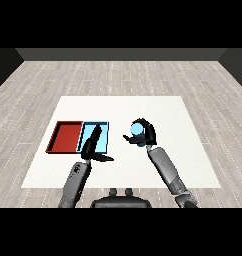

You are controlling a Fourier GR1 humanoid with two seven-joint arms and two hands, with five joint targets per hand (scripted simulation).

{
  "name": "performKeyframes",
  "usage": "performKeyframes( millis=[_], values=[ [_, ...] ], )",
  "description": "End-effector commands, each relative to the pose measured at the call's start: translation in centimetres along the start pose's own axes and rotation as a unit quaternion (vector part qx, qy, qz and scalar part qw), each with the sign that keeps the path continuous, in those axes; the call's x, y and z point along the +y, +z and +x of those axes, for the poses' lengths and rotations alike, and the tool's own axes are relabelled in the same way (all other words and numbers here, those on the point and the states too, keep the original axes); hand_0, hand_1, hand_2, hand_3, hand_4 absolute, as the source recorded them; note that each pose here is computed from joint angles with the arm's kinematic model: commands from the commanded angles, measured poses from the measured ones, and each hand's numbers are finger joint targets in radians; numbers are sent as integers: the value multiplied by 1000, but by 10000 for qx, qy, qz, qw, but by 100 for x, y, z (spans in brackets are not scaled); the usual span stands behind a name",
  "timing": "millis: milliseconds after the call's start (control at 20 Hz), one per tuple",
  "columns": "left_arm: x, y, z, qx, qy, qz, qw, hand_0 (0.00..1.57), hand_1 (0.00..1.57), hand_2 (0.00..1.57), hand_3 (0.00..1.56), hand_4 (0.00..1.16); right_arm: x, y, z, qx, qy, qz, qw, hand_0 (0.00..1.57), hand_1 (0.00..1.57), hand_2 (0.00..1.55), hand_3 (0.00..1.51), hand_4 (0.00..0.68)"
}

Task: Pick the blue can and put it in the blue box

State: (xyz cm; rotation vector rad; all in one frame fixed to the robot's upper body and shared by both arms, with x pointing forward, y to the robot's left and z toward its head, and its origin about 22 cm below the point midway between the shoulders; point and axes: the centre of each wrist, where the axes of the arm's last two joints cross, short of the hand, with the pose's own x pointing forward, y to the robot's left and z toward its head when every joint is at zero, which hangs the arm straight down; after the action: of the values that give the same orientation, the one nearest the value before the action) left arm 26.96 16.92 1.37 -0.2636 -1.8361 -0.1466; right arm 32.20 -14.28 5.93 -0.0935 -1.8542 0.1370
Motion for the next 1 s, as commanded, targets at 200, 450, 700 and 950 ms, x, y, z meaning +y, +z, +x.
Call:
performKeyframes(
  millis=[200,450,700,950],
  values=[
    [-120,263,-196,328,325,-201,9987,0,0,0,0,0,-20,22,190,-141,167,140,9997,1458,1458,1456,1397,612],
    [-307,-2,-67,479,171,-222,9985,0,0,0,0,0,-21,3,113,-154,-17,218,9996,1484,1484,1468,1402,619],
    [-457,-85,-230,595,130,-172,9980,0,0,0,0,0,170,-9,231,-256,64,341,9991,1489,1489,1466,1399,606],
    [-503,23,-434,633,326,-176,9973,0,0,0,0,0,104,114,235,-410,8,391,9984,1486,1486,1468,1398,605]
  ],
)
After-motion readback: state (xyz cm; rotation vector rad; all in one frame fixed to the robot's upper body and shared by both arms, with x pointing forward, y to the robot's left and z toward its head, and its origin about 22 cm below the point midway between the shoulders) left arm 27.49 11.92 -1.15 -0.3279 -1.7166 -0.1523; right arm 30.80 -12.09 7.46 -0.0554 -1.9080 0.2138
